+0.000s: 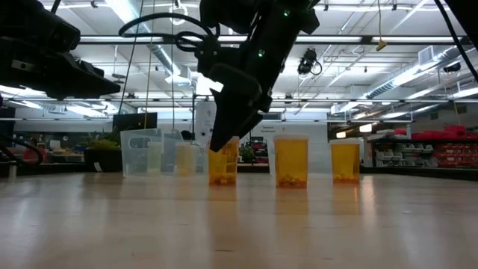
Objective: Pick and place medicine bottles into bin by pill shape (circle, oval)
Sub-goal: Put the large orange pill bottle into the right transparent bin
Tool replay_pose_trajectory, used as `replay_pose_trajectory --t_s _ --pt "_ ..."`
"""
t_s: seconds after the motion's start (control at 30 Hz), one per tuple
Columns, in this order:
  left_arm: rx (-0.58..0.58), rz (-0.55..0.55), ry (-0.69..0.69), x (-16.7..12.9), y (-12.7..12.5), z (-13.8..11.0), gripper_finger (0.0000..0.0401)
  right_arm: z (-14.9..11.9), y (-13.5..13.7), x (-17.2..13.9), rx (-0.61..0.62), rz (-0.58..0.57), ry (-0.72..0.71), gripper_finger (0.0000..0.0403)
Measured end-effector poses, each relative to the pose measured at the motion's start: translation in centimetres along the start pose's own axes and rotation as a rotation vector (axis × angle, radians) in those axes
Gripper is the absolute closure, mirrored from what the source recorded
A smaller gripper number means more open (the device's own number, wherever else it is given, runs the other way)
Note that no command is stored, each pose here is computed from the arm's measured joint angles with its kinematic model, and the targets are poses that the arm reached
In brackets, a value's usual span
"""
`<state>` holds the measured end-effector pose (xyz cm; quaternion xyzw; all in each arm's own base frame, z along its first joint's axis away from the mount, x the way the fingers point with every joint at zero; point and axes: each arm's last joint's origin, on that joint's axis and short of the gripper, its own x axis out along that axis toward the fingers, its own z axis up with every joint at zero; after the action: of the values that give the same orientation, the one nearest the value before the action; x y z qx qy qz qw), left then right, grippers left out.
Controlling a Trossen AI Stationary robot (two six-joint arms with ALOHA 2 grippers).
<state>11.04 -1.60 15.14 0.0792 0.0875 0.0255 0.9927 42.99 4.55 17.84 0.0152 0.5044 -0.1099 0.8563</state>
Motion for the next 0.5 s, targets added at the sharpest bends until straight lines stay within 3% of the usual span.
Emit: replay_pose_trajectory --t_s 0.27,0.5 --pt "0.000 0.000 0.000 0.00 0.00 0.00 0.0350 -0.50 -0.01 0.53 0.018 0.004 -0.003 0.0064" --pt "0.000 0.000 0.000 0.00 0.00 0.00 0.0340 -0.30 -0.25 0.59 0.028 0.004 -0.016 0.0098"
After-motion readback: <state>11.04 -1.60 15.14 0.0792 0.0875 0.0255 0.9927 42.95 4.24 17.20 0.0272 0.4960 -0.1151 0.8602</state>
